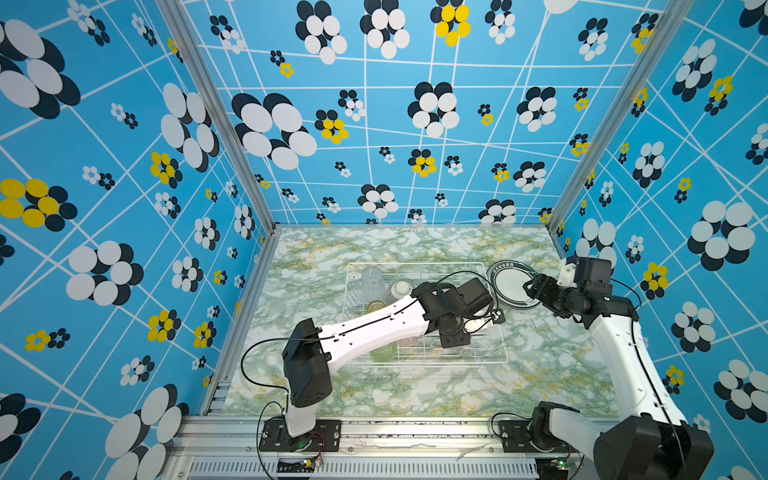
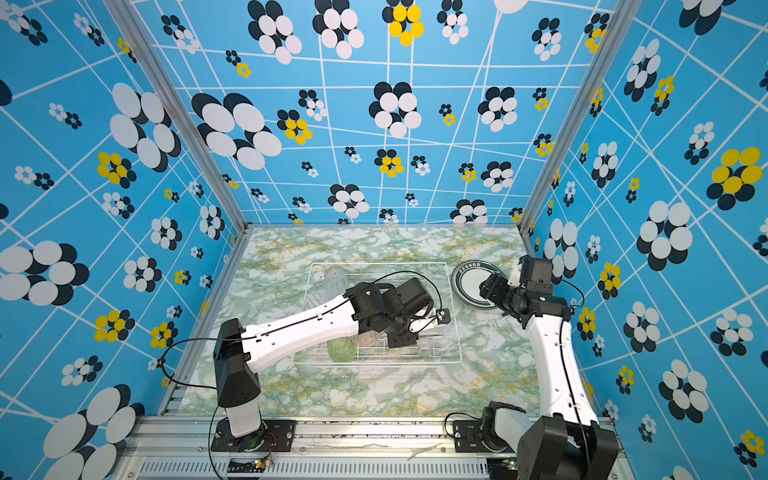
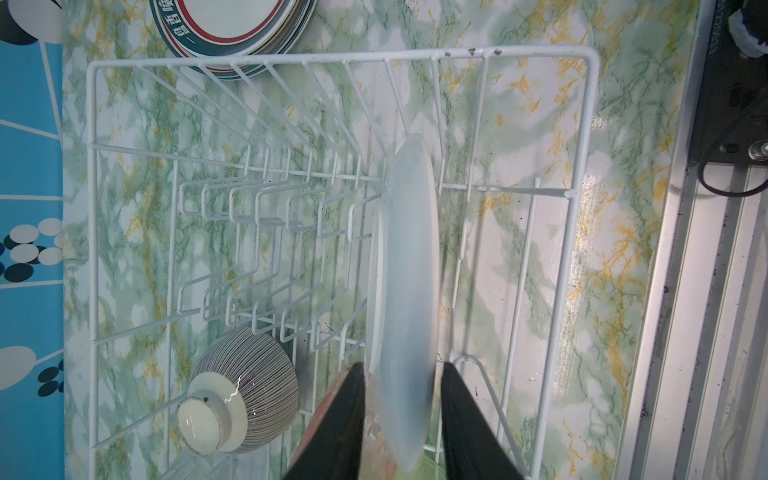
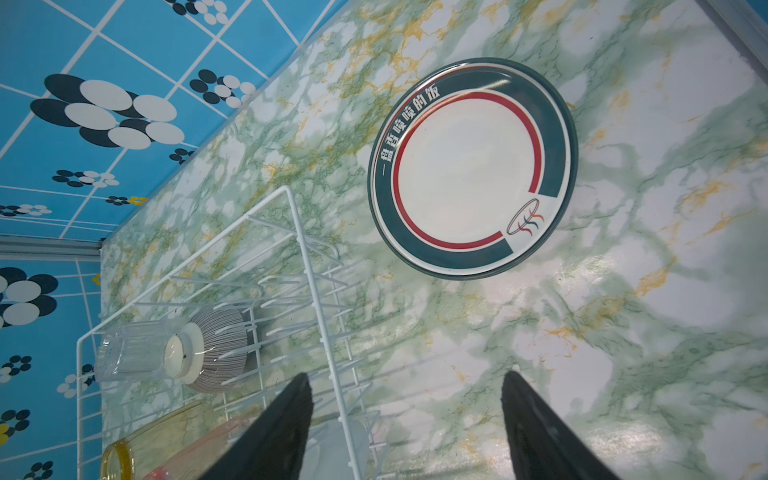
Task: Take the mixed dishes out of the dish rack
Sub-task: 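Move the left gripper onto the orange-printed plate while the right gripper withdraws, then close the left gripper on the orange-printed plate's rim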
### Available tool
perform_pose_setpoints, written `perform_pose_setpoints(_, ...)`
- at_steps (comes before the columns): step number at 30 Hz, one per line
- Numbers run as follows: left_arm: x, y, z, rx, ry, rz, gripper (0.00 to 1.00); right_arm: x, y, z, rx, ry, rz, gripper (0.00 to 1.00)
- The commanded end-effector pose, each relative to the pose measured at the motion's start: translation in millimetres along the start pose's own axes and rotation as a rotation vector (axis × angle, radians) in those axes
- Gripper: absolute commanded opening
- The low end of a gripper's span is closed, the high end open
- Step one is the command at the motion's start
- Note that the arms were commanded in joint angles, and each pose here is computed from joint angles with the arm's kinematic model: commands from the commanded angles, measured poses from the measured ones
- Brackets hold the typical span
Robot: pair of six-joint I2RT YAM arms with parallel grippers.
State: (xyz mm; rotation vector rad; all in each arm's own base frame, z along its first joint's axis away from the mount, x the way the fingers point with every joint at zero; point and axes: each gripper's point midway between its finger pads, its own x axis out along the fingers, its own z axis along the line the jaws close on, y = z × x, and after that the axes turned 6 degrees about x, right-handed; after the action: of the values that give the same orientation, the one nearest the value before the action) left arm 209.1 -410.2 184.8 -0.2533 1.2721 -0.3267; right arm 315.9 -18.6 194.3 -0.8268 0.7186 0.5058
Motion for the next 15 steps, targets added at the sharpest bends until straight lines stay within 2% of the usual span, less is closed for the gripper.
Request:
perform_pose_setpoints(1,6.3,7.4,-2.7,0.035,0.019,0.065,0.30,0.3,5.4,3.5,-0.015,-0.024,0.015,0.74)
perform_pose_setpoints(5,12.2,9.7,-0.8,0.043,0.019,0.095,0.25,0.9,4.6,3.7,-0.014,-0.027,0.011,0.74)
perform_pose_setpoints(8,16.6,10.0,0.4,0.046,0.021,0.108,0.15,1.8,4.6,3.5,-0.015,-0.028,0.007,0.74)
perform_pose_setpoints(15,22.0,8.5,2.3,0.050,0.020,0.121,0.15,4.6,5.7,2.1,-0.016,-0.028,0.009,0.74)
